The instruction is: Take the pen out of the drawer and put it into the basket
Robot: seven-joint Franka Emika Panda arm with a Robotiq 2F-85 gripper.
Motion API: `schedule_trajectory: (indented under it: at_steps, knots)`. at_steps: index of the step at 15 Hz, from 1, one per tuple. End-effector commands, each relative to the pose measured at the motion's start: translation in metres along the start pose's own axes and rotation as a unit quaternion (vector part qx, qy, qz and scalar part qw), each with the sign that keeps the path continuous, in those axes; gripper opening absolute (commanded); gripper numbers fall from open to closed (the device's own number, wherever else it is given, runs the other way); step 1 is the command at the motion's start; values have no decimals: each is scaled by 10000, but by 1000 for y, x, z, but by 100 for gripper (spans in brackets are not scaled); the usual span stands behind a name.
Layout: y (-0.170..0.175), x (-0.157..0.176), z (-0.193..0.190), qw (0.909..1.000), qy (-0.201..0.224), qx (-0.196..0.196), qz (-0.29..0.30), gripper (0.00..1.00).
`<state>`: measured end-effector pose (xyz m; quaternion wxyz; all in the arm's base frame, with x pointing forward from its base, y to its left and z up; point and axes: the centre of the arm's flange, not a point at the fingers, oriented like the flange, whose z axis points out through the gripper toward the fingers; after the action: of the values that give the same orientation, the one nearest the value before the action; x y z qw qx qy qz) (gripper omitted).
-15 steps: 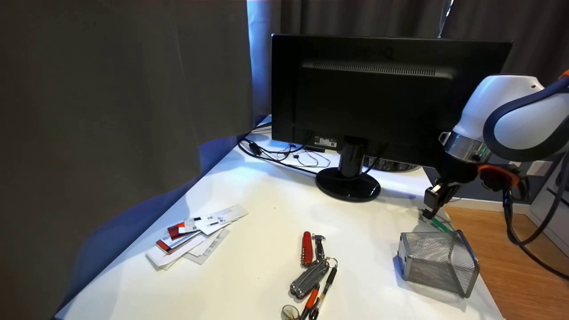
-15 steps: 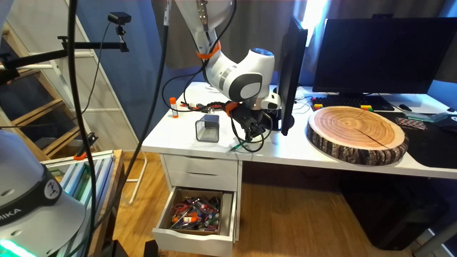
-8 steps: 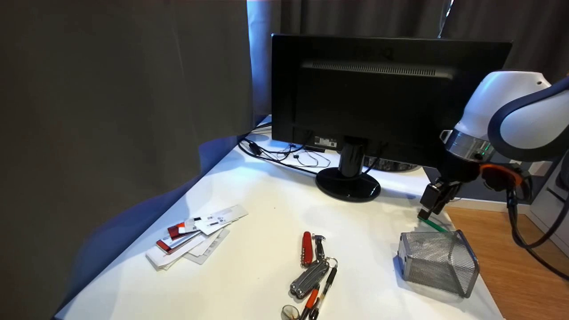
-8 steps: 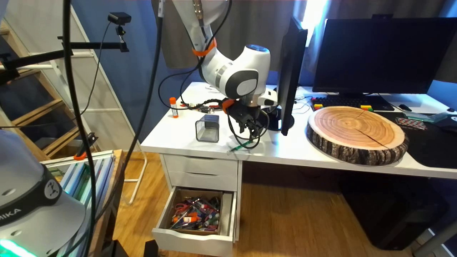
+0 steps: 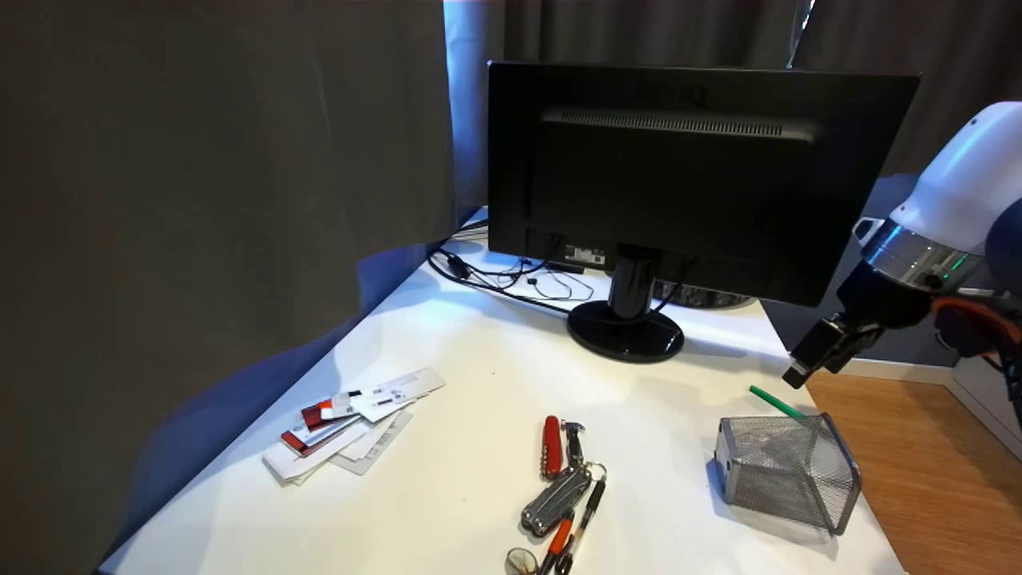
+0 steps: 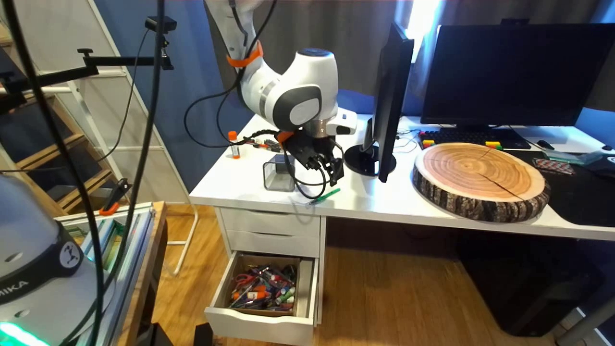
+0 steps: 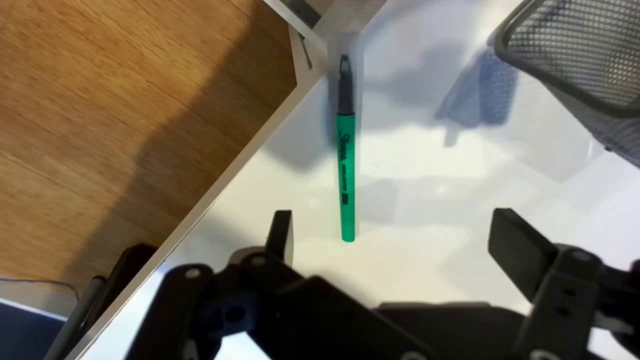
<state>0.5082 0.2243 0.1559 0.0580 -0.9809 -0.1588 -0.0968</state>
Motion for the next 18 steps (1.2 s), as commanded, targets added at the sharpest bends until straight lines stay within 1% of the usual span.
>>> schedule_trajectory:
  at_steps: [1, 3, 4, 5, 6, 8, 11, 13, 15, 18]
  knots:
    - [1, -5, -5, 10000, 63, -61, -13, 100]
    - [0, -11, -11, 9999, 99, -113, -27, 100]
    - [-1, -11, -11, 9999, 137, 55, -44, 100]
    - [-2, -9, -13, 9996, 197, 183, 72, 100]
    - [-2, -11, -17, 9987, 230, 389, 254, 100]
    - [-4, -12, -27, 9939, 259, 799, 713, 100]
    - [1, -15, -32, 9815, 99, 1283, 1421, 100]
    - [3, -15, -27, 9720, -118, 1532, 1776, 100]
    - [5, -19, -14, 9640, -360, 1778, 1943, 100]
    - [8, -27, -7, 9539, -606, 1999, 2157, 100]
